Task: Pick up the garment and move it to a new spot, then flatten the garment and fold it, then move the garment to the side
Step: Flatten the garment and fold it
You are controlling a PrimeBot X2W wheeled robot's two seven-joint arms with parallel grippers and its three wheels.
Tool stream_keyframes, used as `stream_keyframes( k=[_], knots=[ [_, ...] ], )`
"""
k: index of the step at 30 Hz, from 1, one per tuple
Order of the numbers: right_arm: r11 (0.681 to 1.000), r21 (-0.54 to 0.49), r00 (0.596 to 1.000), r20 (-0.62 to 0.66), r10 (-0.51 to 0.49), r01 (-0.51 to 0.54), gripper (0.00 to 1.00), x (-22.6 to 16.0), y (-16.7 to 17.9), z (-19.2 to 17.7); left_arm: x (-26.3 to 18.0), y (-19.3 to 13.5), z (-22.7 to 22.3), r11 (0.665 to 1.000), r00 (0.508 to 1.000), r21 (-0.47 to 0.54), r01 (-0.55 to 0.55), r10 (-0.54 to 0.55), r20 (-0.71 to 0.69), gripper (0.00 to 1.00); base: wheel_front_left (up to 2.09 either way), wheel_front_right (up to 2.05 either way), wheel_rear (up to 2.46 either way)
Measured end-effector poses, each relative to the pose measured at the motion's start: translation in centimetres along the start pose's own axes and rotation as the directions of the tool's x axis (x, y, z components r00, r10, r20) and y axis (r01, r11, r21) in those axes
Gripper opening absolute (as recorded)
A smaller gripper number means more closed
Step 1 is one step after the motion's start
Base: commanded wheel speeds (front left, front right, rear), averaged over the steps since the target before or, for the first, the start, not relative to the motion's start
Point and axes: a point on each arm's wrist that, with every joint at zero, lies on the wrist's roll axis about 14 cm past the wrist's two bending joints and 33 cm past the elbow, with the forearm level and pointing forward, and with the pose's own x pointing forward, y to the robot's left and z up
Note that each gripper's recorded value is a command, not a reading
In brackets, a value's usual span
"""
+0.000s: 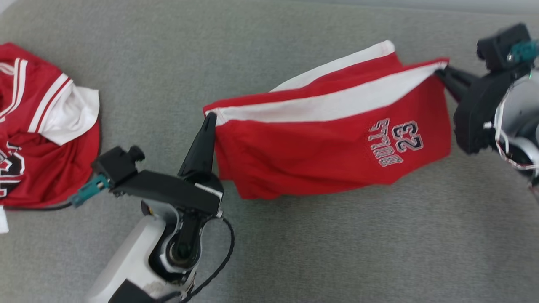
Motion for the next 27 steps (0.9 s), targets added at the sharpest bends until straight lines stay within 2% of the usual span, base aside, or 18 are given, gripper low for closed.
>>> stream_keyframes(
  k=[5, 10, 24, 25, 26, 27],
  knots=[
    [0.999, -0.045, 0.999, 0.033, 0.010, -0.008, 0.00, 3.0, -0.1, 1.7, 0.9, 1.6, -0.3, 0.999, 0.999, 0.023, -0.047, 0.047, -0.002, 0.00, 0.00, 0.00, 0.00],
    [0.997, -0.078, 1.000, 0.022, 0.011, -0.009, 0.00, 5.6, -0.3, 1.9, 1.0, 2.8, -1.1, 0.997, 0.997, 0.030, -0.069, 0.070, -0.025, 0.00, 0.00, 0.00, 0.00],
    [0.998, -0.067, 0.999, 0.031, 0.023, -0.021, 0.01, 10.4, -0.1, 2.0, 1.6, 5.0, -0.1, 0.989, 0.990, 0.059, -0.135, 0.134, 0.032, 0.00, 0.00, 0.00, 0.00],
    [0.998, -0.061, 0.999, 0.044, 0.027, -0.024, 0.53, 10.6, 0.1, 2.2, 1.6, 5.2, -0.2, 0.988, 0.990, 0.056, -0.142, 0.141, 0.032, 0.12, 0.00, 0.00, 0.00],
    [0.998, -0.051, 0.998, 0.063, 0.031, -0.027, 1.00, 10.8, 0.3, 2.6, 1.6, 5.4, -0.2, 0.988, 0.989, 0.052, -0.148, 0.146, 0.035, 0.49, 0.00, 0.00, 0.00],
    [0.999, -0.031, 0.997, 0.065, 0.035, -0.033, 1.00, 10.9, 0.5, 2.6, 1.6, 5.4, -0.1, 0.988, 0.988, 0.049, -0.150, 0.148, 0.040, 1.00, 0.00, 0.00, 0.00]
  ],
)
